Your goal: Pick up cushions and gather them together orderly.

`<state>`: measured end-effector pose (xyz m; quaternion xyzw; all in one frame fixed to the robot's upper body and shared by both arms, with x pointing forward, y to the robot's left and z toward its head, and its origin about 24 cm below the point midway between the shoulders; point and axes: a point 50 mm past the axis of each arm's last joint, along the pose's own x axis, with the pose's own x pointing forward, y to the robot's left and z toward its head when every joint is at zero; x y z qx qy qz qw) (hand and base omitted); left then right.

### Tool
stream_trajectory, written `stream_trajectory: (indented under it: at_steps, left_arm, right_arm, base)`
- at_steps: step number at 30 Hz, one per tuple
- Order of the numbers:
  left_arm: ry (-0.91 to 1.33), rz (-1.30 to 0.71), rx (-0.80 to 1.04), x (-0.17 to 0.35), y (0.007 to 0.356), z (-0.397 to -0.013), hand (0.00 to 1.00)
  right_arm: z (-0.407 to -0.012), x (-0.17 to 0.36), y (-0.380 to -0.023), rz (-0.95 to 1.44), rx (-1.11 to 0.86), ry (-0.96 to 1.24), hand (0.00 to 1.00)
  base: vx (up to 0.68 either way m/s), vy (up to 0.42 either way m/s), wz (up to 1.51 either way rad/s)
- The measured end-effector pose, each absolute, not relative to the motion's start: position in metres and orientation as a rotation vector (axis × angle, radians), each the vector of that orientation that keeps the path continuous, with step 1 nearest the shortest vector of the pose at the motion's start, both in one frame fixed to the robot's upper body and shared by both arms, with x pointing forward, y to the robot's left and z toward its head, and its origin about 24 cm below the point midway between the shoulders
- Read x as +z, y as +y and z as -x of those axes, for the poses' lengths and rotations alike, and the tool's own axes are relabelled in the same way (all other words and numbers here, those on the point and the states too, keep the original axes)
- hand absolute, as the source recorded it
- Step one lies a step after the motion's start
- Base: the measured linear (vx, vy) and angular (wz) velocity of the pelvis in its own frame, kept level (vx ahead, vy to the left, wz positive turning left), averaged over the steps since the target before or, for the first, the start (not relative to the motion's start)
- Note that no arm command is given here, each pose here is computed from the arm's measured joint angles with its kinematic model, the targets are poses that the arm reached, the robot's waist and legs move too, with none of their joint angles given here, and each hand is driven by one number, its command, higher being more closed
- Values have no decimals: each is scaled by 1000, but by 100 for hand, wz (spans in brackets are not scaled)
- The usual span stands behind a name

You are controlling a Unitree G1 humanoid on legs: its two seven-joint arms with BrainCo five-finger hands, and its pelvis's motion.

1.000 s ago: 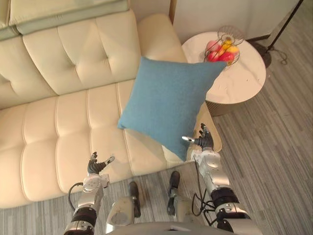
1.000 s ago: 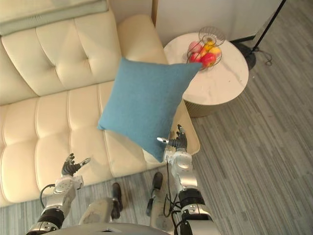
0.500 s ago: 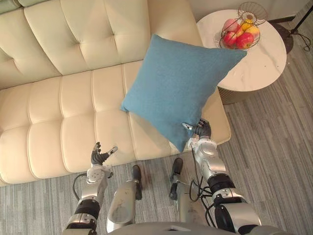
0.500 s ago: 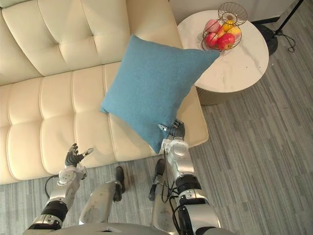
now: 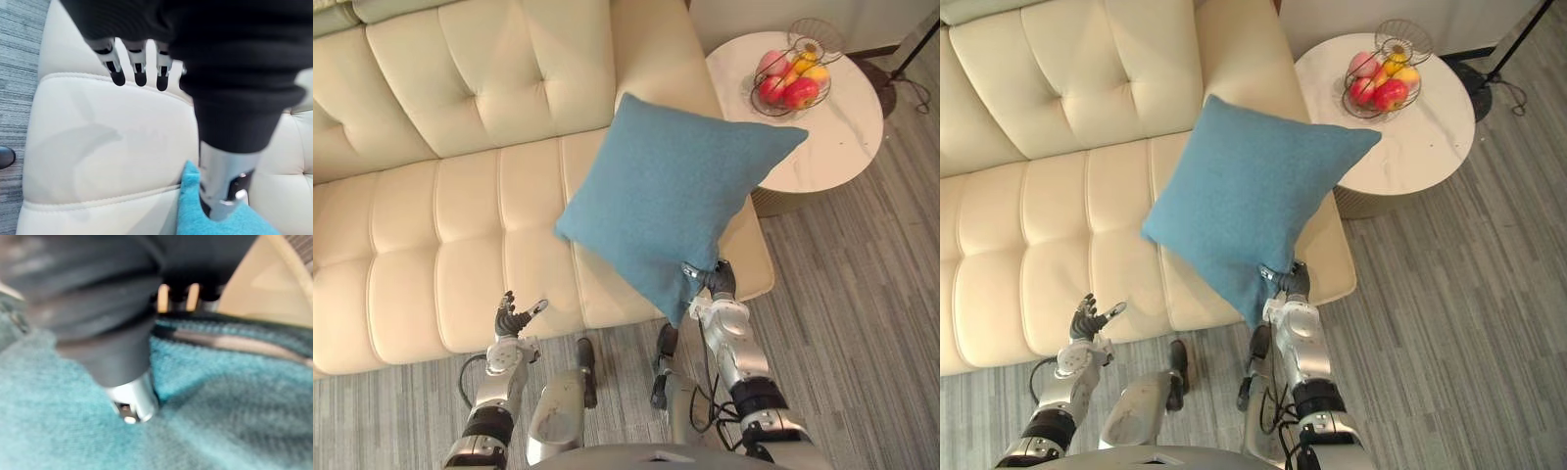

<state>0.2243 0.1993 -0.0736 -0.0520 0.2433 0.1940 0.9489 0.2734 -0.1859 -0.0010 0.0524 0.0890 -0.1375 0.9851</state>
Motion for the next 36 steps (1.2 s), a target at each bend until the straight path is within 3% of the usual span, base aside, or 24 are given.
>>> stream_trajectory:
  at_steps: [17, 30, 36]
  left_arm:
    - [296, 2, 260, -24, 224, -263, 0]
    - [309, -59, 34, -17, 165, -301, 0]
    - [214, -76, -69, 12, 126, -327, 0]
  right_arm:
    - [-261, 7, -230, 98, -269, 172, 100]
    - [-275, 68, -228, 113, -262, -79, 100]
    - [-272, 106, -222, 93, -288, -249, 100]
  base:
    - [-10, 17, -11]
    - [-71, 22, -8]
    - [-81, -11, -6]
